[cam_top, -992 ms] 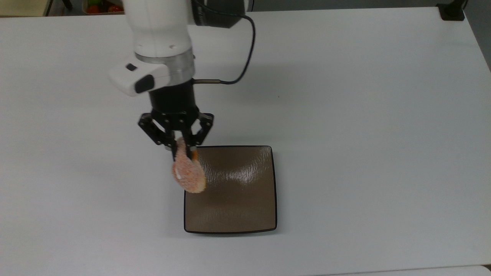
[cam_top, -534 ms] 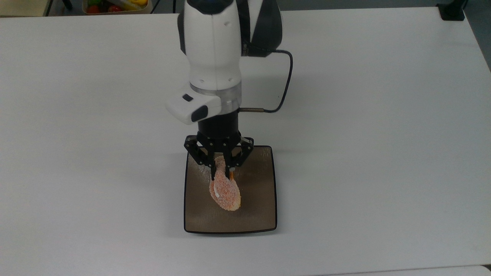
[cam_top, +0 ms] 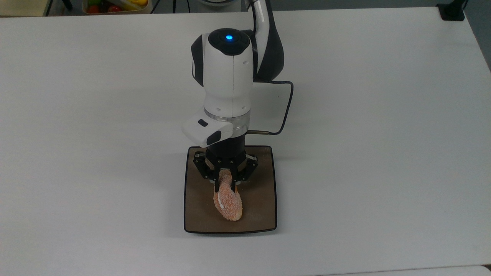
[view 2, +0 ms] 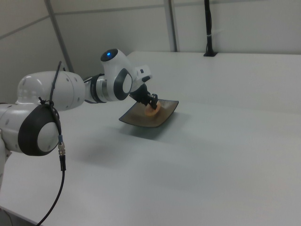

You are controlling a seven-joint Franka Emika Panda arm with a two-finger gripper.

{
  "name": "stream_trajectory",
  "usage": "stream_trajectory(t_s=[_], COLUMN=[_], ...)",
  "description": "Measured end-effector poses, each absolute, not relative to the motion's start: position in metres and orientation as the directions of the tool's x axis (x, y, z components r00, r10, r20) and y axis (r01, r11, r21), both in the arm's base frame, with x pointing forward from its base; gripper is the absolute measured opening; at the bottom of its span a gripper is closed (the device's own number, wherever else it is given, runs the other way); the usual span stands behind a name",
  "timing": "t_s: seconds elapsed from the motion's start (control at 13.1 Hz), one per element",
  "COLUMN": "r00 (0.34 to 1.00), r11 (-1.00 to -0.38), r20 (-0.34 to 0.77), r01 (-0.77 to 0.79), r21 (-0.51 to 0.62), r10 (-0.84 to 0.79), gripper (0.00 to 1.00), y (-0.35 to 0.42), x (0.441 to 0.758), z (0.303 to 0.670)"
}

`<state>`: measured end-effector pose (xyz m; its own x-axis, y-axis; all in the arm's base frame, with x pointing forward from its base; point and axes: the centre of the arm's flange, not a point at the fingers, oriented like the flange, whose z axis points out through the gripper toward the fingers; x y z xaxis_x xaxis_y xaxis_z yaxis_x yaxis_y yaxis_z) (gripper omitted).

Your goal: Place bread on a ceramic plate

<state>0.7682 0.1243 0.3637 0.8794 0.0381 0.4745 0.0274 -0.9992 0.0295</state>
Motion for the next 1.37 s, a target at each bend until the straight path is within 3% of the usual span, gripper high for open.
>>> stream_trajectory(t_s=[0.15,0.31,0.46,0.61,0.84,0.99,1.22,1.37], r00=[0.880,0.880,0.880,0.875,0.855,0.865,0.929,0.945], r11=[-0.999,-0.999,-0.999,-0.999,-1.000,-0.999,-0.993,-0.990], r20=[0.473,0.473,0.473,0.482,0.519,0.502,0.362,0.303], r01=[0.029,0.030,0.030,0.030,0.008,-0.028,-0.099,-0.137], r21=[0.030,0.030,0.030,0.029,0.021,0.024,0.056,0.017], r10=[0.040,0.041,0.041,0.040,0.018,-0.012,-0.072,-0.125], gripper=[0.53,0.81,1.00,1.00,1.00,1.00,1.00,1.00], y=[0.126,0.126,0.127,0.126,0.123,0.117,0.100,0.092], x=[0.768,0.768,0.768,0.768,0.767,0.759,0.718,0.690], z=[0.362,0.362,0.362,0.366,0.404,0.440,0.521,0.566])
